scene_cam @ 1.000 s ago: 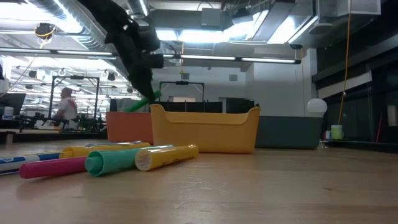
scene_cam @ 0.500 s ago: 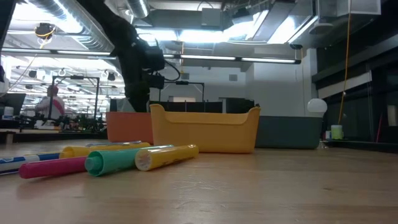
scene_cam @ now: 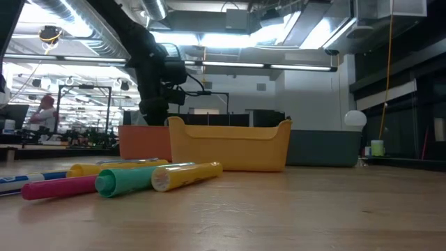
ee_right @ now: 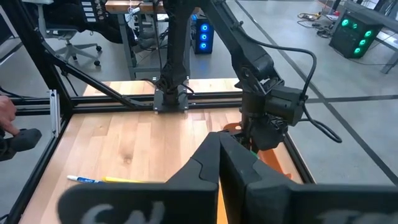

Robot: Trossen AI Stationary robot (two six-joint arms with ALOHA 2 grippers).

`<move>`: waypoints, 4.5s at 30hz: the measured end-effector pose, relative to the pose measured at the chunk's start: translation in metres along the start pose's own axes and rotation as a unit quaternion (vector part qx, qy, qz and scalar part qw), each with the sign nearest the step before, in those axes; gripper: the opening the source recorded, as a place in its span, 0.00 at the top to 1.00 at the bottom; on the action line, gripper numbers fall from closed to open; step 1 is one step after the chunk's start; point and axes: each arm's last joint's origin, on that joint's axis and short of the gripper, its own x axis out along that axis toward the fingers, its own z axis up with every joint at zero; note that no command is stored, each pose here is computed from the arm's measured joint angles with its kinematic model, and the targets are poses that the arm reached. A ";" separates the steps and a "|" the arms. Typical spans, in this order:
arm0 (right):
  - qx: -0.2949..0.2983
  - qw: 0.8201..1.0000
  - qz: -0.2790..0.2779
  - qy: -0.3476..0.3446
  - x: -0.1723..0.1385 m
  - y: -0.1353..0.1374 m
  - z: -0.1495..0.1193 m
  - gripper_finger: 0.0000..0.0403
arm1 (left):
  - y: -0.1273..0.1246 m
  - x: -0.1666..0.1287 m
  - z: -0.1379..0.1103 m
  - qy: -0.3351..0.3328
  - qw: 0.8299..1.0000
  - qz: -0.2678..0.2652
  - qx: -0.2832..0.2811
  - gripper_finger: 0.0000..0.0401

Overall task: Pick & Place Markers
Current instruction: Put the big green highlighter pen into the orange bin, then put the small yellow highlighter into the yellow bin

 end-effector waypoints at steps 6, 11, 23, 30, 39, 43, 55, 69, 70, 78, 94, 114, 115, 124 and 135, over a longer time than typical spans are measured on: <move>0.001 1.000 0.000 0.000 0.000 0.000 0.000 1.00 | -0.002 0.000 0.001 0.008 1.000 0.015 0.004 0.76; 0.001 1.000 0.000 0.000 0.000 0.000 0.000 1.00 | -0.004 0.000 0.002 0.015 0.999 0.030 0.010 0.76; 0.001 1.000 0.000 0.000 0.000 0.000 0.000 1.00 | -0.004 0.000 0.002 0.015 0.999 0.030 0.008 0.74; 0.001 1.000 0.000 0.000 0.000 0.000 0.000 1.00 | -0.006 0.000 0.000 0.020 1.000 0.015 -0.017 0.78; 0.000 1.000 0.000 0.000 0.000 0.000 0.000 1.00 | -0.008 -0.008 -0.002 0.023 0.999 0.014 -0.035 0.98; 0.000 1.000 0.000 0.000 0.000 0.000 0.000 1.00 | -0.009 -0.020 -0.001 0.001 0.999 0.023 -0.038 0.99; -0.001 1.000 0.000 0.000 0.000 0.000 0.000 1.00 | -0.026 -0.080 -0.002 -0.099 0.993 0.030 -0.054 1.00; -0.012 1.000 0.000 0.002 0.000 0.000 0.000 1.00 | -0.073 -0.140 -0.006 -0.212 0.976 0.013 -0.055 1.00; -0.012 1.000 0.001 0.003 0.000 0.000 -0.001 1.00 | -0.076 -0.143 -0.006 -0.222 0.973 0.009 -0.057 0.99; -0.012 1.000 0.001 0.006 0.000 0.000 -0.001 1.00 | -0.105 -0.171 -0.001 -0.318 0.946 -0.027 -0.062 0.99; -0.011 1.000 0.005 0.009 0.000 0.000 -0.002 1.00 | -0.165 -0.182 0.000 -0.329 0.928 -0.149 -0.089 0.99; -0.014 1.000 0.020 0.009 0.000 0.001 -0.002 1.00 | -0.229 -0.191 -0.017 -0.241 0.902 -0.306 -0.187 0.99; -0.014 1.000 0.020 0.009 0.000 0.001 -0.002 1.00 | -0.231 -0.191 -0.018 -0.237 0.901 -0.310 -0.188 0.99; -0.023 0.999 0.020 0.009 0.000 0.001 -0.002 1.00 | -0.244 -0.194 -0.024 -0.220 0.897 -0.326 -0.203 0.99; -0.023 0.999 0.020 0.009 0.000 0.001 -0.002 1.00 | -0.251 -0.210 -0.022 -0.233 0.889 -0.341 -0.196 1.00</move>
